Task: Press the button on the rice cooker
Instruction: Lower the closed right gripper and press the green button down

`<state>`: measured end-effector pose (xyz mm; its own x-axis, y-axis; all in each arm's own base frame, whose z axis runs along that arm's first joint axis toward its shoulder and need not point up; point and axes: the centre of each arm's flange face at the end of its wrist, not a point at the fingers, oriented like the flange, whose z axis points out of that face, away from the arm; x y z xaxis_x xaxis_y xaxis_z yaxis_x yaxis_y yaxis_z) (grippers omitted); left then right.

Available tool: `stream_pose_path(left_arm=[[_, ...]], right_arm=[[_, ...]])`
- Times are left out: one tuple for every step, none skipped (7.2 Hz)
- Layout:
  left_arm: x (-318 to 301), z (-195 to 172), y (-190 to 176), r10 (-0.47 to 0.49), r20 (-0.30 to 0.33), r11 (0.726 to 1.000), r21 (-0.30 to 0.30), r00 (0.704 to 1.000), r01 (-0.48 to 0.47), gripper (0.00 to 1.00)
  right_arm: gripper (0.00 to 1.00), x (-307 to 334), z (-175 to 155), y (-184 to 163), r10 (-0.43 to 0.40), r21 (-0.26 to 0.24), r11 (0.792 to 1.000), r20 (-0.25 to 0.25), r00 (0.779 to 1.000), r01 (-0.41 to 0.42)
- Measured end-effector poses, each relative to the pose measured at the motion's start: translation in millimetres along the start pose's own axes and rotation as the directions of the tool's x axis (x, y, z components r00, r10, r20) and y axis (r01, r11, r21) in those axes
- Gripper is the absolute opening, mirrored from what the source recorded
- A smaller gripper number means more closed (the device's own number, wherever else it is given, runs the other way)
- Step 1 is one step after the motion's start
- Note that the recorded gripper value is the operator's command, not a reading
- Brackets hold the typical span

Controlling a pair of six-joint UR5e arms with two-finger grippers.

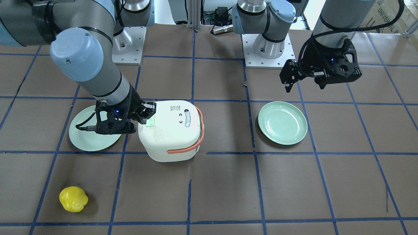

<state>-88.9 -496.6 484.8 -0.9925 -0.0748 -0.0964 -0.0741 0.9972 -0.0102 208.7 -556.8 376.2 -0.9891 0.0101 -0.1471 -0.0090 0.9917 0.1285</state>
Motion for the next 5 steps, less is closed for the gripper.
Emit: stream_pose_path(left_arm=[[0.0, 0.0, 0.0, 0.000, 0.000, 1.000, 0.000, 1.000, 0.000, 1.00], [0.0, 0.0, 0.0, 0.000, 0.000, 1.000, 0.000, 1.000, 0.000, 1.00], [-0.1, 0.0, 0.0, 0.000, 0.001, 1.000, 0.000, 1.000, 0.000, 1.00], [0.0, 0.0, 0.0, 0.000, 0.000, 1.000, 0.000, 1.000, 0.000, 1.00], [0.0, 0.0, 0.0, 0.000, 0.000, 1.000, 0.000, 1.000, 0.000, 1.00]], right_arm=[[0.16, 0.6, 4.3, 0.5, 0.001, -0.005, 1.000, 0.000, 1.000, -0.001], [0.16, 0.7, 6.5, 0.9, 0.001, -0.008, 1.000, 0.001, 1.000, -0.001], [0.16, -0.1, 7.9, 1.4, 0.000, -0.011, 1.000, 0.001, 1.000, 0.000], [0.16, -3.2, 9.5, 2.1, -0.005, -0.013, 1.000, 0.000, 1.000, 0.005], [0.16, -7.7, 11.9, 2.5, -0.013, -0.014, 1.000, -0.001, 1.000, 0.013]])
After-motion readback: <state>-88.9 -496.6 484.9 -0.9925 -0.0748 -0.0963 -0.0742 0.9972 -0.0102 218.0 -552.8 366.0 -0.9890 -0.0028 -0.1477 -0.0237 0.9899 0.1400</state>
